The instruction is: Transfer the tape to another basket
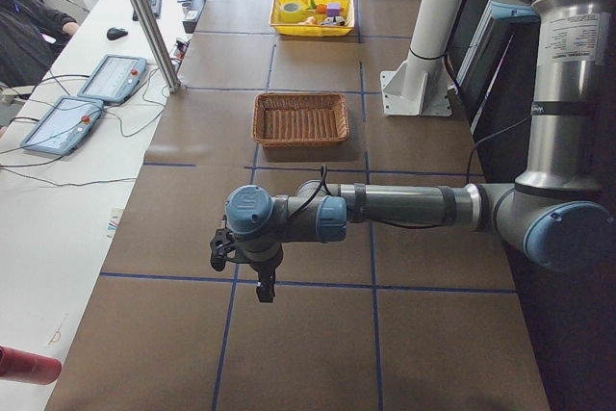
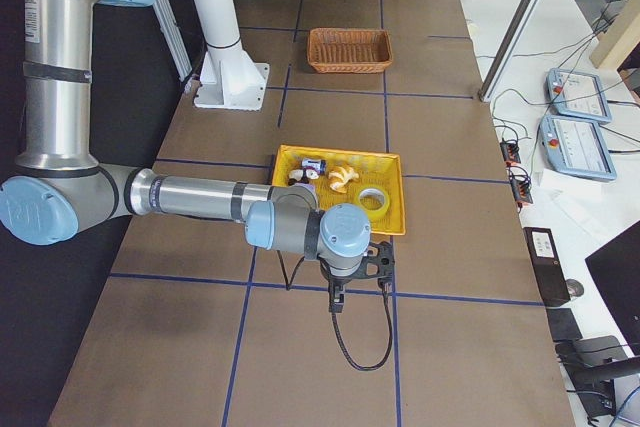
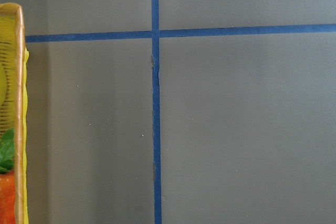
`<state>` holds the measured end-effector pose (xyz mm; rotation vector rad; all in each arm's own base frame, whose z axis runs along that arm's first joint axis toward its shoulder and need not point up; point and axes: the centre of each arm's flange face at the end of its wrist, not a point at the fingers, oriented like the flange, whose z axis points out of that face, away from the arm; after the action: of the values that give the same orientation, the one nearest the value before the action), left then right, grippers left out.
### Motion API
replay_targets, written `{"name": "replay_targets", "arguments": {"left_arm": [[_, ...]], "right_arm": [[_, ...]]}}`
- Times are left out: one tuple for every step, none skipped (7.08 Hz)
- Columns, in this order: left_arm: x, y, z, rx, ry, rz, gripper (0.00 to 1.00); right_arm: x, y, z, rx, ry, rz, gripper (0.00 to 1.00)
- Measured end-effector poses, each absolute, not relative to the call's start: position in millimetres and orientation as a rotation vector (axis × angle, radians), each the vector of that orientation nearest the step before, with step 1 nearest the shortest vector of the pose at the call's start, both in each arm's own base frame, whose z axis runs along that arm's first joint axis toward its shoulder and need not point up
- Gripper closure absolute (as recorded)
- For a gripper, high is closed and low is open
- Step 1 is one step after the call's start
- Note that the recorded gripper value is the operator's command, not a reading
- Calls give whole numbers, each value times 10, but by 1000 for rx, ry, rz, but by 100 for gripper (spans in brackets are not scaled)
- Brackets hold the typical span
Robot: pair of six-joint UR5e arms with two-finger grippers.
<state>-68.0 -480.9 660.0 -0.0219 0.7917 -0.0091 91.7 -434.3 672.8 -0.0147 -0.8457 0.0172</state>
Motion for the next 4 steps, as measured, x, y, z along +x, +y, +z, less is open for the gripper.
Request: {"name": "replay_targets", "arguments": {"left_arm": [[-680,-4810,6599,-22,792,-9,0],[-680,-4810,6602,-22,791,-9,0],[-680,-4810,6604,-23,791,-10,0],[-680,-4809,6605,-24,791,-10,0]], "right_arm": [[918,-4349,6717,-13,-846,17,0],[918,-4354,6705,-11,-846,17,0],[918,-4358,6696,-9,-846,17,0],[918,-4359,6694,-9,-847,17,0]]}}
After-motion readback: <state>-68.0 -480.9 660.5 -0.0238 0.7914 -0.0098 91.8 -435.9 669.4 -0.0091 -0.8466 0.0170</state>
